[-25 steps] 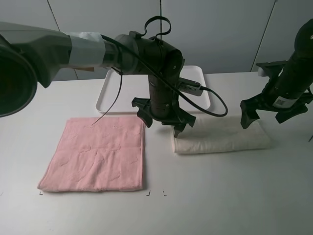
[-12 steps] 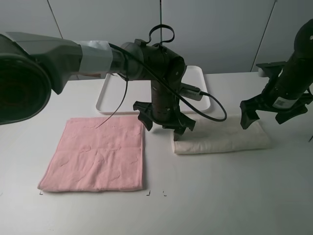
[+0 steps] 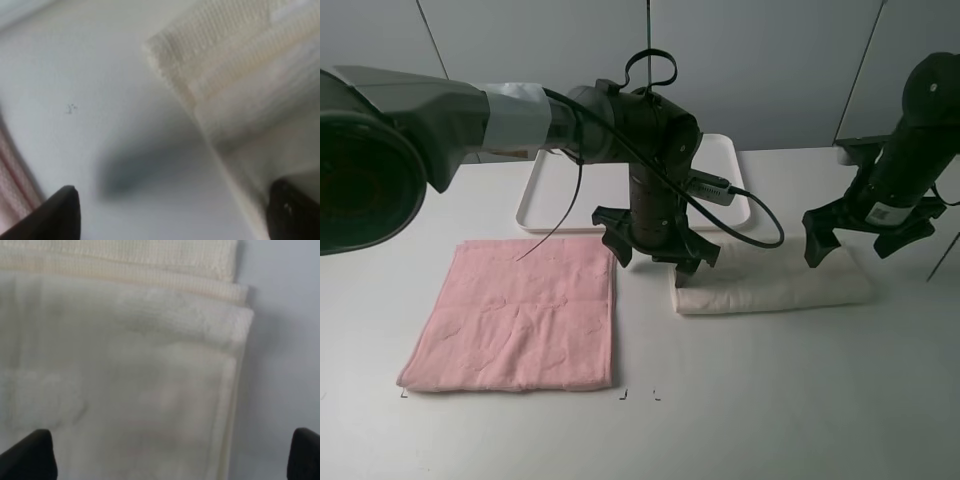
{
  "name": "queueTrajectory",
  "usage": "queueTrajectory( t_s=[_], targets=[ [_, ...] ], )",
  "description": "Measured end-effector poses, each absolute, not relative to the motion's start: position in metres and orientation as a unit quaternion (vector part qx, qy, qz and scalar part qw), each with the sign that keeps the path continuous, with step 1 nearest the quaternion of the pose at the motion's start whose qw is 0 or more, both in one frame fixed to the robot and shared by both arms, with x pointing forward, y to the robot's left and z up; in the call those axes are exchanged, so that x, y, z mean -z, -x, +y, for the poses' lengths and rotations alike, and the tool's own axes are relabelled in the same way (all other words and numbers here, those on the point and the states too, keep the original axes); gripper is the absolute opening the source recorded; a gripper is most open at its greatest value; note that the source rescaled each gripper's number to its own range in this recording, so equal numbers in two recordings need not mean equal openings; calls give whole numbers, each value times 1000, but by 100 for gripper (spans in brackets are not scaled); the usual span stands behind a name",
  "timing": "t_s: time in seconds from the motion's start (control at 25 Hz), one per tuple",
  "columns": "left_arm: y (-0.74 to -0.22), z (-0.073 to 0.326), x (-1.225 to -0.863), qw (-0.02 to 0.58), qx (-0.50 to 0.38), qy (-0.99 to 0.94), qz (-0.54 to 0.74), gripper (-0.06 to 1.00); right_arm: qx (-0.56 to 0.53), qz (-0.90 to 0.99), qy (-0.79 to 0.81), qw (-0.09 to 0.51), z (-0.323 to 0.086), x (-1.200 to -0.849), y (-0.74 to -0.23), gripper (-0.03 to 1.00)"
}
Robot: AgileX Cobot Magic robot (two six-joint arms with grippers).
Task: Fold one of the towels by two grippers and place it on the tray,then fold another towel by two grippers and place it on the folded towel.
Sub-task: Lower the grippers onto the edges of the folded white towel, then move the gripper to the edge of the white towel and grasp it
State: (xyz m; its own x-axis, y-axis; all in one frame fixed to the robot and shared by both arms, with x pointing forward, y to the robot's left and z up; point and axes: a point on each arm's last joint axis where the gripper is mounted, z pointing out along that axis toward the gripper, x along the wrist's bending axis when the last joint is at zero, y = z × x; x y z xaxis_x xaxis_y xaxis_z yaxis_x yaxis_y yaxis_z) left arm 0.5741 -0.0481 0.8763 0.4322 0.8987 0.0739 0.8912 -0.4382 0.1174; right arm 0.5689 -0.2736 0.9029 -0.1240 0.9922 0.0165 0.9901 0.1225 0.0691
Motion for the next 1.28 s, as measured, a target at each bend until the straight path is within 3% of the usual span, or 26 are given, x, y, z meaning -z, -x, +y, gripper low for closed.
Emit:
queueTrajectory(
  t_s=[0.2,0.52,1.12,1.2,1.28],
  targets=[
    [-574,-48,-876,30,-63,-850,522,96,-30,755,-654,14,-276,-898,-576,100],
    [-574,-48,-876,30,-64,-850,522,96,-28,721,-693,10,-313,-899,-580,100],
    [-574,-48,-876,29,-64,-851,521,96,-19,717,-695,-42,-308,-874,-579,100],
    [-574,-48,-876,29,-64,-851,521,96,-19,717,-695,-41,-308,-874,-580,93],
    [-574,-48,-876,29,-64,-851,521,96,-23,714,-698,-44,-307,-874,-580,78]
  ],
)
